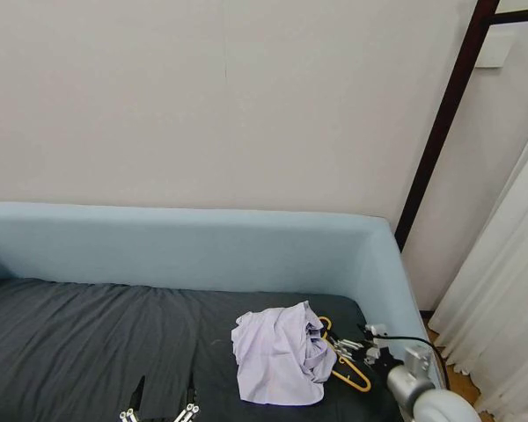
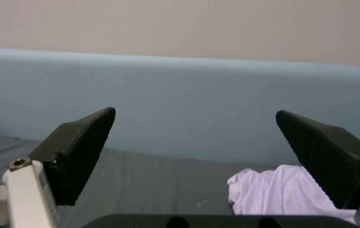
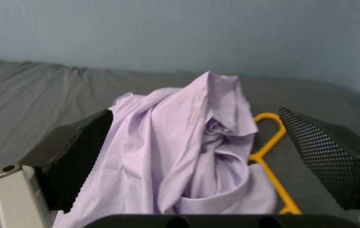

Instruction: Pick up the clothes from the sofa and hang them on the clothes hanger.

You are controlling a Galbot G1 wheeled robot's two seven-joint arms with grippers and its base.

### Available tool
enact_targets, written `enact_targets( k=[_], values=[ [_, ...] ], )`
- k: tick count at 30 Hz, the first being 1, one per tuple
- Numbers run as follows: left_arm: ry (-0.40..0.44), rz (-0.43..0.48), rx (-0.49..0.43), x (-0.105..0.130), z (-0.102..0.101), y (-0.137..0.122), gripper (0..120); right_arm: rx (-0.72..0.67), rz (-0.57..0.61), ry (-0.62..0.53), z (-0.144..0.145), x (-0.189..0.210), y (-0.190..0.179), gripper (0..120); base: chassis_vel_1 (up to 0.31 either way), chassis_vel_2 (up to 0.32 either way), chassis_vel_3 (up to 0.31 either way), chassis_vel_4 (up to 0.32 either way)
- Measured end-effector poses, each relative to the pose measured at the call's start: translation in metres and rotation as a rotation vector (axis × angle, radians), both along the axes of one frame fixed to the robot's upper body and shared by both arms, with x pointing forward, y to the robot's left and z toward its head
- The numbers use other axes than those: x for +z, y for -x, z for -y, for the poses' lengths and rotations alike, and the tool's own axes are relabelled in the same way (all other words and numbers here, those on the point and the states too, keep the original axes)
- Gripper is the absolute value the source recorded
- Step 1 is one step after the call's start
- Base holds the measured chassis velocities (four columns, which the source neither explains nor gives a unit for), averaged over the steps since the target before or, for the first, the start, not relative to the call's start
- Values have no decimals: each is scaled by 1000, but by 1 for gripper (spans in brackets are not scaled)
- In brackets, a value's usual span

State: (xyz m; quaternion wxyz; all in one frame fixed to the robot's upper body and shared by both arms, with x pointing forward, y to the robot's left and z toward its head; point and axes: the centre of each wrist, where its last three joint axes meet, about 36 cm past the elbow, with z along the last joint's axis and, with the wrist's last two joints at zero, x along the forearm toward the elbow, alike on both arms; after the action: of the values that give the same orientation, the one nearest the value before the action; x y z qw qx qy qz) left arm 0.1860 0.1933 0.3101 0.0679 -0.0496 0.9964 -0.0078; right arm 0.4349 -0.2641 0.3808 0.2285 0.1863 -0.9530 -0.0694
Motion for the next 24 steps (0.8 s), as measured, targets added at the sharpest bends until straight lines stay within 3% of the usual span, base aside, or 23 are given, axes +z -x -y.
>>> enact_targets(
  k=[10,22,24],
  values=[
    [16,-5,49,-4,8,4,100,38,-50,36,-57,-41,-84,100,0,0,0,0],
    [12,-8,69,-4,4,11,100,3,-50,100,-77,-69,-121,100,0,0,0,0],
    [13,-8,72,-4,4,12,100,-2,-54,106,-77,-72,-123,94,0,0,0,0]
  ],
)
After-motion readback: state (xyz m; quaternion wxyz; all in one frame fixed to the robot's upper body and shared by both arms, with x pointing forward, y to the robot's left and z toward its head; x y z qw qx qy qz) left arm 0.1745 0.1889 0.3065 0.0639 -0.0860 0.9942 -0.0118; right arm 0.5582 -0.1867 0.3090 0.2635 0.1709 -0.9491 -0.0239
